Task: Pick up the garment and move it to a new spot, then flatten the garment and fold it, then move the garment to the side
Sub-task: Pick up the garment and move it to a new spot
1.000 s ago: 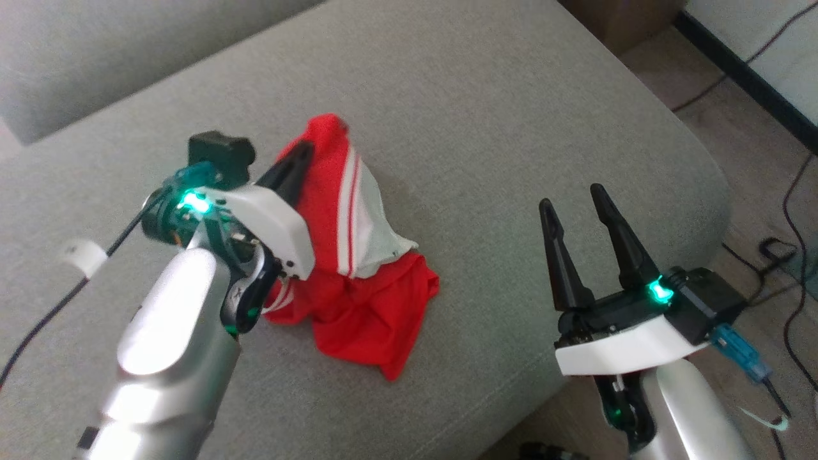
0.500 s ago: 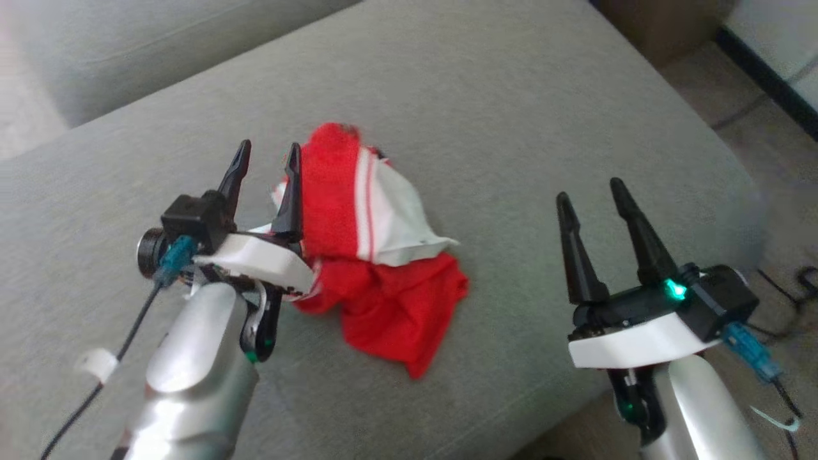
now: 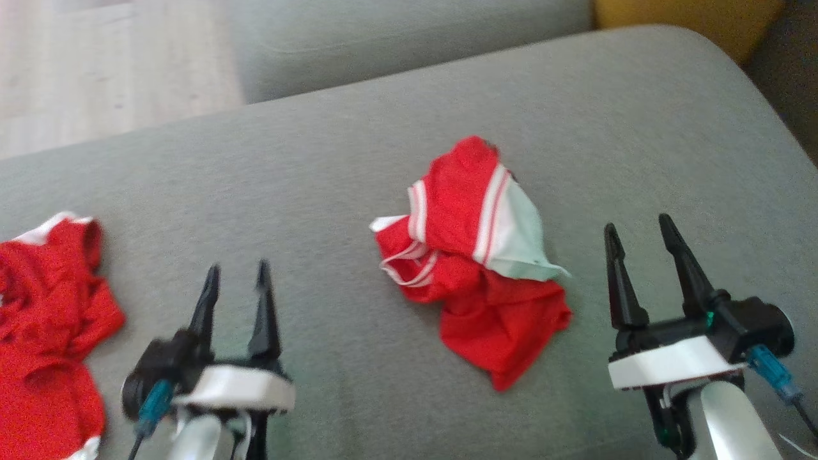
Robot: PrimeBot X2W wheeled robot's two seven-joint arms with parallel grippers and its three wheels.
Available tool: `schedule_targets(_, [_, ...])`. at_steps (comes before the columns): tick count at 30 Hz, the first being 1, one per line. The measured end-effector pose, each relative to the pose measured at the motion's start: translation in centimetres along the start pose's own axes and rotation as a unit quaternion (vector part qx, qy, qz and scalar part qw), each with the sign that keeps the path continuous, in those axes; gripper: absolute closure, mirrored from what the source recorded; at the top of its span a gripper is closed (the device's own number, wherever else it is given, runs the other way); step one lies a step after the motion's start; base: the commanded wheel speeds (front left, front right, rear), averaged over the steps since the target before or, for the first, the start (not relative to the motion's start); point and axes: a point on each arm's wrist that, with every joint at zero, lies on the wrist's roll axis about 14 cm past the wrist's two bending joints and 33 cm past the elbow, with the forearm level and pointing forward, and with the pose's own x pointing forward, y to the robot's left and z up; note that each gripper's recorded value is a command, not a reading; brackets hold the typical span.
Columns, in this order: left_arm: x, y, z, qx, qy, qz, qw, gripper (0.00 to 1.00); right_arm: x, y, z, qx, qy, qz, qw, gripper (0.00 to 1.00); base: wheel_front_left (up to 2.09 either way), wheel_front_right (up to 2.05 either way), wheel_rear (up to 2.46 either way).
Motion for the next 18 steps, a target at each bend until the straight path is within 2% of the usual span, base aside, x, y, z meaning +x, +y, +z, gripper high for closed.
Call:
schedule_targets(9, [-6.9, 6.9, -1.2, 0.018, 0.014, 0.116, 0.993, 0.0, -0.4, 2.9, -3.3, 0.018, 0.049, 0.041, 0.998, 0.0, 0.0, 0.0, 0.0])
schedule_targets(18, [-9.4, 8.0, -1.3, 0.026, 0.012, 0.125, 0.992, 0.0, -1.0, 3.4, -4.1, 0.022, 0.063, 0.046, 0.997, 0.0, 0.0, 0.0, 0.0])
